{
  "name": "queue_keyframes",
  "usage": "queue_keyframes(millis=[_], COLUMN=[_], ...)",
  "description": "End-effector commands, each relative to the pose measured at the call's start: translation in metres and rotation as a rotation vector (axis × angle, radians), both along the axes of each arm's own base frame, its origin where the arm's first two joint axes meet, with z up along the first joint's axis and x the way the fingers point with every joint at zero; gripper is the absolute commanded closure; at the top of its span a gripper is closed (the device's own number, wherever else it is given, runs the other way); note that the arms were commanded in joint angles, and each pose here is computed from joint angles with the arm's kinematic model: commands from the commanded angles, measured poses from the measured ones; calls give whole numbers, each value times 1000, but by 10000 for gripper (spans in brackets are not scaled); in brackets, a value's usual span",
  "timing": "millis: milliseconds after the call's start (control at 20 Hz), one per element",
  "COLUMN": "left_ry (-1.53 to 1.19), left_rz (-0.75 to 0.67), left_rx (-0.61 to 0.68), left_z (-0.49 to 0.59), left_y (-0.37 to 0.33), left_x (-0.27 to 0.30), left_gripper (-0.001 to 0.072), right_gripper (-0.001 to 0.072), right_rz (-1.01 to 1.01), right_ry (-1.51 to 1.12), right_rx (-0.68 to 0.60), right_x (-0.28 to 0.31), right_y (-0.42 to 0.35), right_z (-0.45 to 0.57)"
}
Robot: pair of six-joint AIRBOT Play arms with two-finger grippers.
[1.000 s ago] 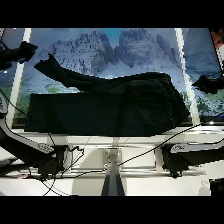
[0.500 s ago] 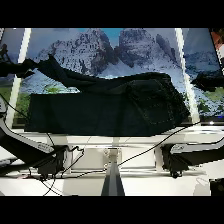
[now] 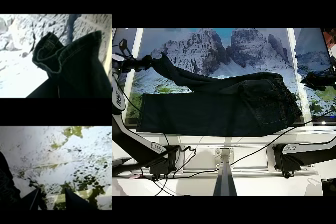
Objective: Fold the clothes and pants, and hang the long-sleeved shirts on hangers.
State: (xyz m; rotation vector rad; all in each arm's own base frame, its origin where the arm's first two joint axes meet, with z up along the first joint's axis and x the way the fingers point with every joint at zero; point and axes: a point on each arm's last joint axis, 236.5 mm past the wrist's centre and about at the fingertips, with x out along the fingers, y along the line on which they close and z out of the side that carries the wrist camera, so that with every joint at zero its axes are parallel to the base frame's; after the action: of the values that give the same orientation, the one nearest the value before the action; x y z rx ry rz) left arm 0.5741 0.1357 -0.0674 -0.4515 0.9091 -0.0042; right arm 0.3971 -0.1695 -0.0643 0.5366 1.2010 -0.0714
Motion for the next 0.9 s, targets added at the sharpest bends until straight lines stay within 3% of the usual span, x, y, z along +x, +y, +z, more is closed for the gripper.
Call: queue_keyframes(millis=[0,200,350,550,850], left_ry=[-91,-104,-40,159,189], left_rz=[-7,164,191,180,106], left_rx=[80,359,542,523,545], left_z=[49,151,205,190,183], left_y=[0,46,66,63,51], left_x=[11,-6,-37,-79,-79], left_gripper=[684,685,685,683,682], right_gripper=[355,355,355,355,356], right_rz=[4,5,11,11,75], right_ry=[4,6,14,15,29], right_rx=[5,9,17,17,-21], right_x=[-1,-1,-3,-4,-9], right_y=[2,3,5,5,2], right_z=[0,0,0,0,-6])
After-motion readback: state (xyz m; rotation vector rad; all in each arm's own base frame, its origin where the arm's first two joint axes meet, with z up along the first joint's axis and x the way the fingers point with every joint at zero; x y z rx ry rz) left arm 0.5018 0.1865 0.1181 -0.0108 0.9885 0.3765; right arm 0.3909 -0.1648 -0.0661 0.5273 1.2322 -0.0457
